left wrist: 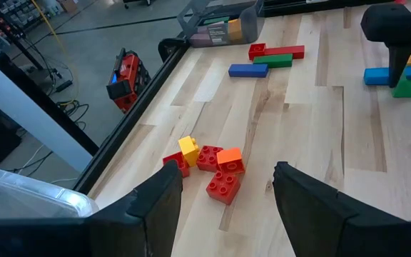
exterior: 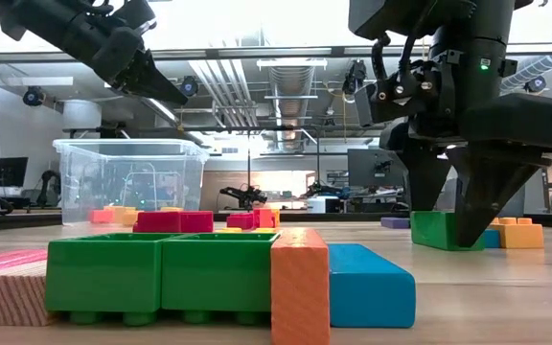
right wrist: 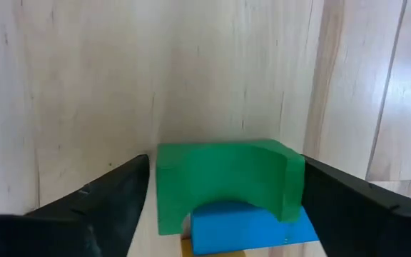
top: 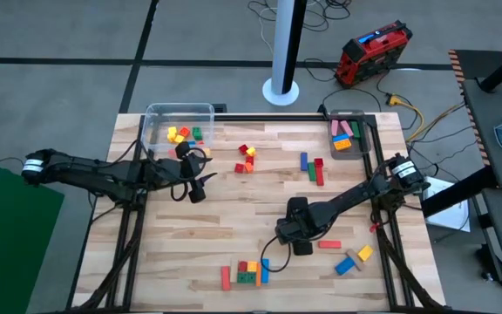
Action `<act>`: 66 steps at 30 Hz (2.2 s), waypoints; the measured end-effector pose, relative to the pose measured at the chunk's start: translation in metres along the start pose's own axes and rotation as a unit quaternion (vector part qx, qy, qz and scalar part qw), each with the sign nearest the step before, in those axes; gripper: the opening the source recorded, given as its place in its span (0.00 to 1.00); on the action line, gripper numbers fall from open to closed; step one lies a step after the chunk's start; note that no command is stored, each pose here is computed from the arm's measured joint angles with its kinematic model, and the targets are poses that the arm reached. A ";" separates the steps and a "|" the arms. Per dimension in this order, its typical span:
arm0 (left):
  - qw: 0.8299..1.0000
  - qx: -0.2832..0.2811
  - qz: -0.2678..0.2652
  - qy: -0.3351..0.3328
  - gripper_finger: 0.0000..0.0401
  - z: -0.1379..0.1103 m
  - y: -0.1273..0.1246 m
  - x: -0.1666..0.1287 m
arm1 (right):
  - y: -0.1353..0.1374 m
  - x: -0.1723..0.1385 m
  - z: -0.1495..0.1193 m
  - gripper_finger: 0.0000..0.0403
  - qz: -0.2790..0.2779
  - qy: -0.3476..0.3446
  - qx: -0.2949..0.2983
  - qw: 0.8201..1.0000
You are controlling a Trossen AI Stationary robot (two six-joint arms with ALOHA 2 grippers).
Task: Sort blocks by size
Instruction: Put the green rectangular wooden block into the black bin
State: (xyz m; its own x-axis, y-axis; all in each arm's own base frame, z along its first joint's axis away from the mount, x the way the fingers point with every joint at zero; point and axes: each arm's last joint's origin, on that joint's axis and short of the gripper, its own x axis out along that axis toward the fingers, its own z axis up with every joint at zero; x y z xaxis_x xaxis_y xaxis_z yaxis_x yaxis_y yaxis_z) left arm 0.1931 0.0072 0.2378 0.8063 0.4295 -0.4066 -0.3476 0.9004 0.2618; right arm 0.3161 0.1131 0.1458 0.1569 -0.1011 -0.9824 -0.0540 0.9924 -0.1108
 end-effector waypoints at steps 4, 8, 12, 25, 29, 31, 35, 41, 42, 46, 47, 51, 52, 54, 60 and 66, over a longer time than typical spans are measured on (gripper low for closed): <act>1.000 0.000 0.000 0.000 0.49 0.000 0.000 0.000 | 0.000 0.000 0.000 0.70 0.000 0.000 0.000 1.000; 1.000 0.000 0.000 0.000 0.49 0.000 0.000 0.000 | 0.000 0.000 0.000 0.69 0.000 0.000 -0.001 1.000; 1.000 0.000 0.000 0.000 0.49 0.000 0.000 0.000 | 0.000 -0.003 0.002 0.70 -0.003 -0.005 0.002 1.000; 1.000 -0.001 0.001 -0.010 0.49 0.002 0.000 0.000 | -0.075 -0.055 0.066 0.69 -0.210 -0.153 0.144 0.955; 1.000 -0.001 0.001 -0.011 0.49 0.002 0.000 0.000 | -0.127 -0.059 0.069 0.69 -0.256 -0.153 0.236 0.925; 1.000 -0.001 0.001 -0.011 0.49 0.002 0.000 0.000 | -0.153 -0.056 0.062 0.70 -0.270 -0.124 0.263 0.918; 1.000 -0.001 0.001 -0.010 0.49 0.002 0.000 0.000 | -0.202 -0.051 0.038 0.70 -0.297 -0.043 0.331 0.894; 1.000 -0.001 0.001 -0.009 0.49 0.002 0.000 0.000 | -0.231 -0.054 0.009 0.69 -0.332 0.035 0.387 0.860; 1.000 -0.001 0.001 -0.009 0.49 0.002 0.000 0.000 | -0.230 -0.057 0.008 0.69 -0.342 0.033 0.384 0.857; 1.000 0.002 0.008 -0.008 0.49 0.002 0.001 0.000 | -0.230 -0.071 0.001 0.70 -0.391 0.025 0.382 0.837; 1.000 0.002 0.009 -0.008 0.49 0.002 0.001 0.000 | -0.233 -0.075 -0.004 0.70 -0.411 0.032 0.387 0.825; 1.000 0.002 0.009 -0.007 0.49 0.002 0.001 0.000 | -0.248 -0.089 -0.040 0.69 -0.482 0.091 0.469 0.734; 1.000 0.002 0.009 -0.006 0.49 0.001 0.001 0.000 | -0.255 -0.088 -0.047 0.69 -0.483 0.091 0.505 0.709; 1.000 0.001 0.009 -0.006 0.49 0.001 0.001 0.000 | -0.268 -0.079 -0.060 0.69 -0.459 0.104 0.536 0.701; 1.000 -0.004 0.010 -0.006 0.49 0.001 0.001 0.000 | -0.310 -0.054 -0.104 0.77 -0.431 0.178 0.598 0.652; 1.000 -0.012 0.009 -0.005 0.49 0.001 0.001 0.000 | -0.324 -0.048 -0.122 0.88 -0.416 0.200 0.602 0.651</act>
State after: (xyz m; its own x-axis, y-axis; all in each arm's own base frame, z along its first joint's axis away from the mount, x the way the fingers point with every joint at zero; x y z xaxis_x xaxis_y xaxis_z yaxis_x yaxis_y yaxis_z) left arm 0.1936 0.0077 0.2388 0.8044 0.4458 -0.3928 -0.3742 0.8936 0.2479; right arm 0.2061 -0.2120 0.2108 -0.6447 -0.4105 -0.6449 0.7365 -0.1072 -0.6679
